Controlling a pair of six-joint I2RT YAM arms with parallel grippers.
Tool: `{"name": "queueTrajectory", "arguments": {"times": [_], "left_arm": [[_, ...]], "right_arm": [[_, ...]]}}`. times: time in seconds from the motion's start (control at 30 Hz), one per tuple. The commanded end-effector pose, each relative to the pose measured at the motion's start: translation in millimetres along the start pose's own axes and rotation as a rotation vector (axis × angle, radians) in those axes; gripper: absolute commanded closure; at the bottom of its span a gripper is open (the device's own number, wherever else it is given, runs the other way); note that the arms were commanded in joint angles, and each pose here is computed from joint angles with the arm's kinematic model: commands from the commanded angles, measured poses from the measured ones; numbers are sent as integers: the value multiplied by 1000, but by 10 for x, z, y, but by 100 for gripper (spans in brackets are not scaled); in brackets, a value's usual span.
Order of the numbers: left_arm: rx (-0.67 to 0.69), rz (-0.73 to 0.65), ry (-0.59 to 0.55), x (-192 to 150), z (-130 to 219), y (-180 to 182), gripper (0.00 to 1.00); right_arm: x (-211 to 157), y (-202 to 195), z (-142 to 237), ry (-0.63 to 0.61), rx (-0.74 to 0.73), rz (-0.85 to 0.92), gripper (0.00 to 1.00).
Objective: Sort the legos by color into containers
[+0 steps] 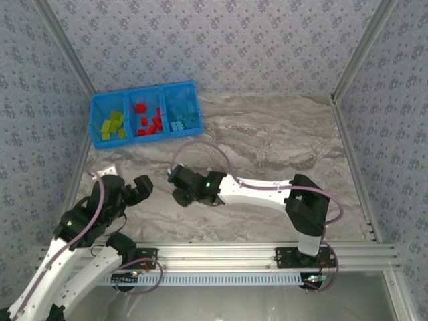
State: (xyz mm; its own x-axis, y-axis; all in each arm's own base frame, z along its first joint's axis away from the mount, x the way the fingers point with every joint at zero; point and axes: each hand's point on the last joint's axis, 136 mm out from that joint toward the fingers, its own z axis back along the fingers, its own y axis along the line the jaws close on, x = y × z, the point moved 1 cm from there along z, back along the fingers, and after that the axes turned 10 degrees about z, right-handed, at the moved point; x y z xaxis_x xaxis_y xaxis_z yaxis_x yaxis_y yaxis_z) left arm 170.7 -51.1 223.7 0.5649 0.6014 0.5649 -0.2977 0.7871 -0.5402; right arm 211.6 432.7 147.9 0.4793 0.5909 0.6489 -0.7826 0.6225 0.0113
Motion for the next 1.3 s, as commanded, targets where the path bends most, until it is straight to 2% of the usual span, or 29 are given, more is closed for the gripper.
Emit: {"name": "queueTrajectory", "arguments": {"times": [0.0, 0.13, 0.3, 0.5, 0.7, 0.73, 0.87, 0.9, 1.07, 1.17, 1.27], "left_arm": [[-66, 58, -78, 180, 203, -76, 1], [-48, 74, -145, 313, 340, -10, 1], [-24, 18, -105, 248, 267, -19, 1], [5, -55, -25, 134, 57, -116, 1], [19, -65, -20, 86, -91, -118, 1], [24, -67, -21, 83, -113, -113, 1], [46, -73, -26, 78, -192, -103, 1], [50, -72, -28, 80, -212, -108, 1], [75, -61, -38, 86, -296, -99, 1], [72, -95, -53, 100, -365, -128, 1], [97, -157, -118, 168, -469, -100, 1]], "right_arm": [[836, -222, 153, -238, -110, 109, 75], [1443, -541, -33, -369, -189, 140, 76], [1932, -1007, -496, -427, -309, 193, 75], [2282, -1376, -1056, -465, -337, 246, 74], [2480, -1550, -1256, -606, -361, 304, 68], [2488, -1574, -1268, -617, -353, 306, 65], [2545, -1606, -1224, -648, -343, 308, 41], [2558, -1598, -1205, -651, -343, 310, 39], [2626, -1562, -951, -622, -322, 289, 37], [2620, -1463, -658, -566, -270, 268, 36], [2517, -1314, -299, -523, -184, 272, 31]]}}
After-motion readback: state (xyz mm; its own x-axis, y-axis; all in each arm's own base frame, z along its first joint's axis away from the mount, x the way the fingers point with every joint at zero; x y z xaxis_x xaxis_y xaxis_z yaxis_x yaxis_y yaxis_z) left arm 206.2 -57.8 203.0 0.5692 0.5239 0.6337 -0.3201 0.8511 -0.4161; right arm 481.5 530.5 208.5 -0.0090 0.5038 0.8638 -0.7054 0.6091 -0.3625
